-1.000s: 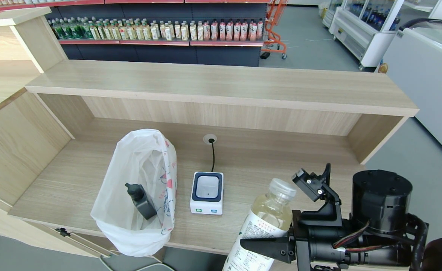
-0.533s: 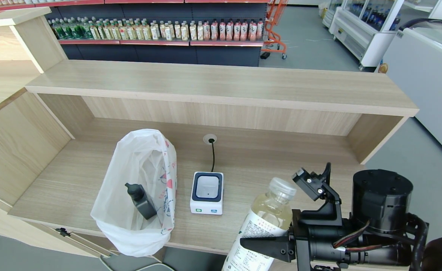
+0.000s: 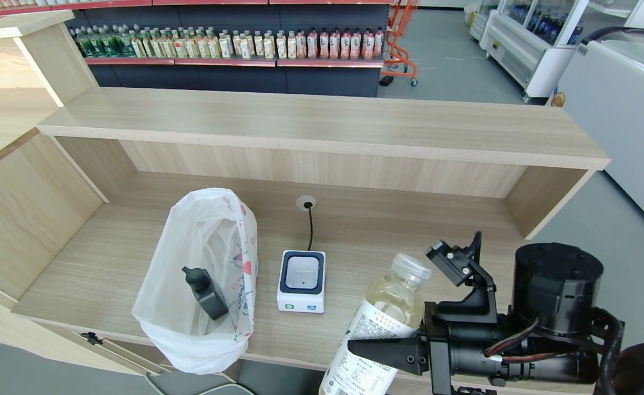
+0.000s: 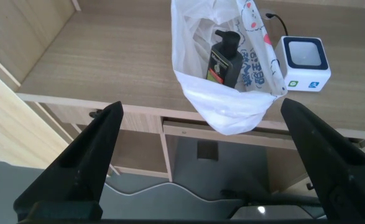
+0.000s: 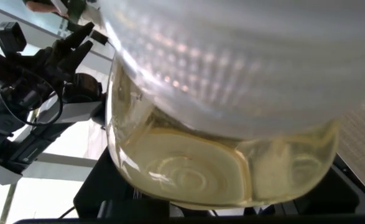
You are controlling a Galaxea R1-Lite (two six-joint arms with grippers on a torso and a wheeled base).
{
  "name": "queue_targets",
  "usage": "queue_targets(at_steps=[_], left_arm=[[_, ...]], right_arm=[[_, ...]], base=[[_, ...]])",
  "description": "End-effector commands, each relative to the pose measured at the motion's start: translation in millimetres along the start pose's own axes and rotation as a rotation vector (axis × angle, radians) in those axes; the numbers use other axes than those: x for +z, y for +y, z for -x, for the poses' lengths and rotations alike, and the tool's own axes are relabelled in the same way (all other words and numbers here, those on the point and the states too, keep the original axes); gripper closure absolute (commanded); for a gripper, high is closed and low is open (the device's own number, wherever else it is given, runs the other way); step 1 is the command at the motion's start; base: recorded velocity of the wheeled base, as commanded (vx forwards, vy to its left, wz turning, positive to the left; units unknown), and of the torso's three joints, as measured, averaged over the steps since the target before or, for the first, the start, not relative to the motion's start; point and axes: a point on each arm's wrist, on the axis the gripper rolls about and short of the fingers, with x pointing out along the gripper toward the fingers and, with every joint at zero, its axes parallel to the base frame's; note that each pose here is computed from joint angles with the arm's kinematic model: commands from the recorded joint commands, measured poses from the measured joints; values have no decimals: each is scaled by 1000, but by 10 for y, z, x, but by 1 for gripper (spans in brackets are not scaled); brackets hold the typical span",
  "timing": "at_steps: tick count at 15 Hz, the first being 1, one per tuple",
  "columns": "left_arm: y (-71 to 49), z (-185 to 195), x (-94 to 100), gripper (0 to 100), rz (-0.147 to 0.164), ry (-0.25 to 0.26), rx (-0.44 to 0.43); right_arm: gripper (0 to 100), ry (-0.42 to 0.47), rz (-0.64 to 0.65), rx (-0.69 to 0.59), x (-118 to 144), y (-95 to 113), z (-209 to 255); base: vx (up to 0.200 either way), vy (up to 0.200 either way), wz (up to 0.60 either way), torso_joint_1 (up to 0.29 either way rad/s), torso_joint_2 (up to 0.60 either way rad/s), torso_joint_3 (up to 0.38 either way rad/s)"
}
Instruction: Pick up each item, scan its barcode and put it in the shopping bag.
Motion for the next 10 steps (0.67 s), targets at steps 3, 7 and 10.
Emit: queue_targets(at_steps=[3, 7, 10], left_arm=[[0, 0, 0, 0, 1, -1, 0], [0, 0, 0, 0, 1, -1, 0], [0, 0, 0, 0, 1, -1, 0]], right_arm=[[100, -1, -2, 5, 6, 6, -10], [100, 2, -4, 10, 8, 3, -23], [100, 4, -4, 15, 8, 4, -23]], base=[[0, 0, 0, 0, 0, 0], [0, 0, 0, 0, 0, 0], [0, 0, 0, 0, 0, 0]])
